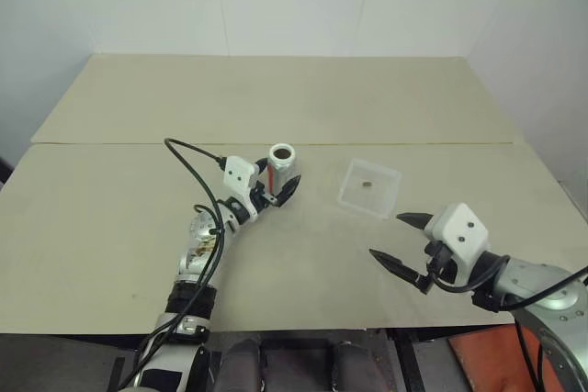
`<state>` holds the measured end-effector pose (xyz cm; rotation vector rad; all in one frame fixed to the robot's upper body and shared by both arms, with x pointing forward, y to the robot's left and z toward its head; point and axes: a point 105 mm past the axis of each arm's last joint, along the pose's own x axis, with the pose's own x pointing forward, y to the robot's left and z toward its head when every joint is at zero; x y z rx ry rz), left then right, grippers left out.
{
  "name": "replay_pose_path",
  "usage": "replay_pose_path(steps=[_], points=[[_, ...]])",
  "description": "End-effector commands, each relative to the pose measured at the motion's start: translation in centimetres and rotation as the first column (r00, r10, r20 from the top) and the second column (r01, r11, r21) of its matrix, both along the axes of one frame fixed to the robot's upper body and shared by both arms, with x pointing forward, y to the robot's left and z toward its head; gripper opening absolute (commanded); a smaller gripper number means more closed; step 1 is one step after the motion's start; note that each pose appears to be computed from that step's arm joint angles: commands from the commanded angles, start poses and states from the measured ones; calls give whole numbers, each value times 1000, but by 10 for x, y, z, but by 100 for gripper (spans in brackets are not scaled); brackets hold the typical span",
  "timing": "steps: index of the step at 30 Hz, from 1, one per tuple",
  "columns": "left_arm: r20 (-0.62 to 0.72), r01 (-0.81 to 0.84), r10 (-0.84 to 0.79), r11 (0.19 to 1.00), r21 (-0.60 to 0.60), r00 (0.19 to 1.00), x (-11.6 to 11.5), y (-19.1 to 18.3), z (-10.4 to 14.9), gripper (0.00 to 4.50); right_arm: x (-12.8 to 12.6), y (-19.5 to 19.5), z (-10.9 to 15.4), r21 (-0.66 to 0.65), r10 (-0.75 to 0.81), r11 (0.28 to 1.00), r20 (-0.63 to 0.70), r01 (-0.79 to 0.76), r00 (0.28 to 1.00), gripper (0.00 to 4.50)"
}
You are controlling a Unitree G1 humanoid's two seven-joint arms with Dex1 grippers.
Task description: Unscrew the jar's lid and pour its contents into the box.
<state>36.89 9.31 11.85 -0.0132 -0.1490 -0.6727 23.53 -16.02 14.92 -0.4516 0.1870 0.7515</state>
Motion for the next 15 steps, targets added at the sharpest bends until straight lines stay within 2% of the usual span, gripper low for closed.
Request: replay_pose_path(steps=[1, 9, 15], points=[[35, -10, 11, 1000, -21, 999, -10, 7, 10, 447, 0, 0, 7, -17, 14, 1000, 39, -14, 999, 450], [-14, 4, -5, 1000, -24, 1000, -48, 32, 0, 447, 2, 2, 6, -17, 40, 999, 27, -39, 999, 450], [-74, 113, -112, 994, 7, 991, -97, 74, 8, 447, -6, -7, 10, -23, 66, 998, 13, -66, 998, 450]])
